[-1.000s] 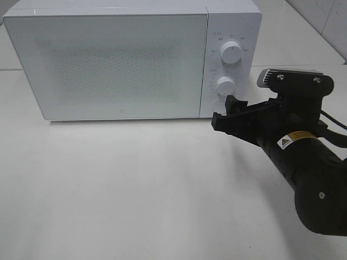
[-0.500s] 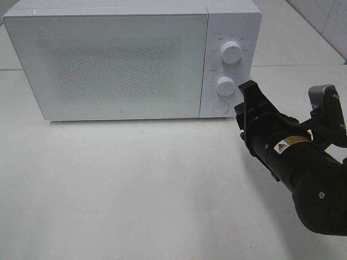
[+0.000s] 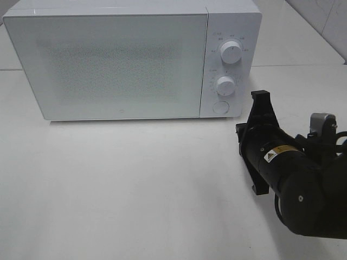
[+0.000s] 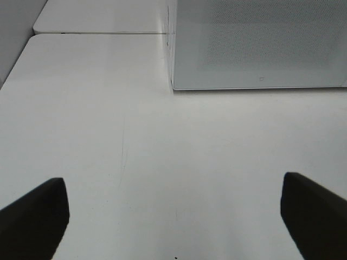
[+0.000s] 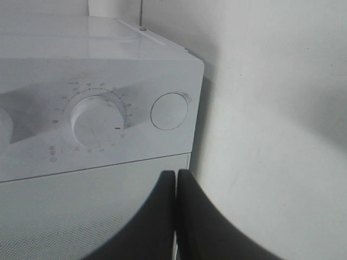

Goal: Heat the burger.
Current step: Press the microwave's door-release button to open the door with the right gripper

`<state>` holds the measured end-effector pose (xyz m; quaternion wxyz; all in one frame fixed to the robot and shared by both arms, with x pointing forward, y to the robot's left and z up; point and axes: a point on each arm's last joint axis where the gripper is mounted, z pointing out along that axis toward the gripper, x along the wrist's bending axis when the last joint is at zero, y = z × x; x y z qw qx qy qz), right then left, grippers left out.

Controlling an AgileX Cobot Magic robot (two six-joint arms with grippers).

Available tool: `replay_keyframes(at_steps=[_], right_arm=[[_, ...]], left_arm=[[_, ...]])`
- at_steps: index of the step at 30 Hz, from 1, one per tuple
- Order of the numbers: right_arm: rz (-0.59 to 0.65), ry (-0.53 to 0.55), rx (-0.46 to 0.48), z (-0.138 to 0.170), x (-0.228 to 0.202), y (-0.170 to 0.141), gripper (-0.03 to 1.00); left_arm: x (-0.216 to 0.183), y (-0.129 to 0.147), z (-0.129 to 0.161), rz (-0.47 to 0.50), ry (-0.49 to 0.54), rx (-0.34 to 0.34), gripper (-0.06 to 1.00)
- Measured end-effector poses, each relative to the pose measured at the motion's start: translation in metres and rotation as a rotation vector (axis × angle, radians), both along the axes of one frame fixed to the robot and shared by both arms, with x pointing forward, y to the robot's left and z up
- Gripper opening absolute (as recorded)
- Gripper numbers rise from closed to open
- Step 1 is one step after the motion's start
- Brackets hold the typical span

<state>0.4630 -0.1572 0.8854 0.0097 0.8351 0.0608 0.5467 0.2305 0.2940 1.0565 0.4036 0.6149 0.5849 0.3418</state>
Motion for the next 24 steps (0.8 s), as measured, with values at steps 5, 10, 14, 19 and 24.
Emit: replay_keyframes(at_steps=[5,10,14,19,24], right_arm=[[-0.019,-0.003,0.019,-0.01,0.01,0.008,0.02],[-0.038,-0.015,0.033,-0.016,0.025,0.015,0.02],[-0.048,-0.026,0.037,-0.019,0.037,0.016,0.02],[-0.047,-0.036,0.038,-0.024,0.051,0.019,0.02],[-0.055,-0.039,0.04,-0.029,0.063,0.018,0.02]], left_arm=[[0.0,0.0,0.0,0.0,0.0,0.0,0.98],[0.0,0.0,0.0,0.0,0.0,0.0,0.98],[0.0,0.0,0.0,0.0,0.0,0.0,0.98],[0.0,0.0,0.0,0.0,0.0,0.0,0.98],[0.0,0.0,0.0,0.0,0.0,0.0,0.98]])
